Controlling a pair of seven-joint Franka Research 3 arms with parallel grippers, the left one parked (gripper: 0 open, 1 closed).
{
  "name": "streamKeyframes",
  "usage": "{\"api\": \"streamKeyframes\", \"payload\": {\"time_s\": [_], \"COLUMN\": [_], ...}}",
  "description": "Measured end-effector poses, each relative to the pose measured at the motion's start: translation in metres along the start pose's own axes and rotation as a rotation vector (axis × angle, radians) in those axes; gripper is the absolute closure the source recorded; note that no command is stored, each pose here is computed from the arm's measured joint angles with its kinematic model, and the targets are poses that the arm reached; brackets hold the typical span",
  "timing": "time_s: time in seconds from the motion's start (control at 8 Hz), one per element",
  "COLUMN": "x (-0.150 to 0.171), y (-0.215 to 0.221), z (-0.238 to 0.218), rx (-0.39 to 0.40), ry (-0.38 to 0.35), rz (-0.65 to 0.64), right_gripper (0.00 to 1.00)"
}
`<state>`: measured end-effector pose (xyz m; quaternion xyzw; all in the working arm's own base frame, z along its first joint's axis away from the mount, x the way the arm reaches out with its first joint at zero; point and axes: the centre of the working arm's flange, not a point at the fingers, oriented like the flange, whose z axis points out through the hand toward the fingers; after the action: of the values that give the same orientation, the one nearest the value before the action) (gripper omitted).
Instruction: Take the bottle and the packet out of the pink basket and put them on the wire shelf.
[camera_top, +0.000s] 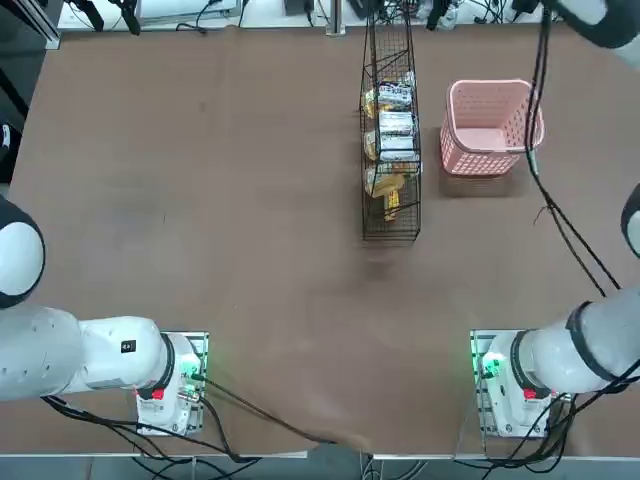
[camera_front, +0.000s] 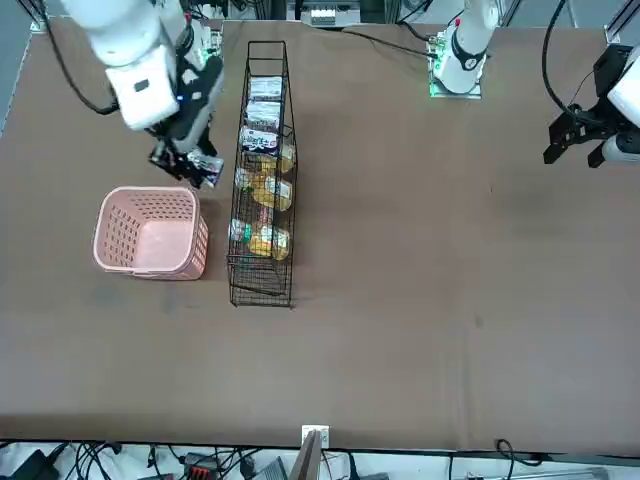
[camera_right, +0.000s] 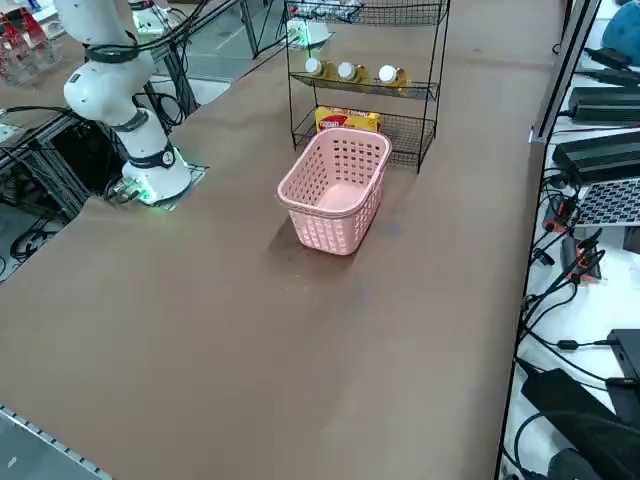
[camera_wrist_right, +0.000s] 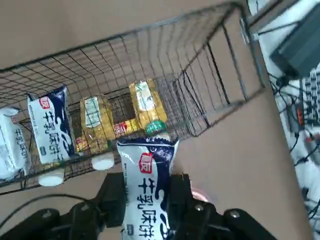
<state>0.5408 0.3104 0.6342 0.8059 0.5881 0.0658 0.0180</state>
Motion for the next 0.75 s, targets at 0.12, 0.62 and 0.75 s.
{"api": "streamKeyframes", "payload": {"time_s": [0.12,0.62,0.75], "x": [0.013,0.032,0.035], "y": [-0.008,-0.009,-0.008], "z": [0.003,0.020,0.027], "rx": [-0.008,-0.015,-0.007], "ry": [0.008,0.049,0.051], "rz": [-0.039,-0.168,-0.182], "right_gripper": [0.56,0.56,0.56]}}
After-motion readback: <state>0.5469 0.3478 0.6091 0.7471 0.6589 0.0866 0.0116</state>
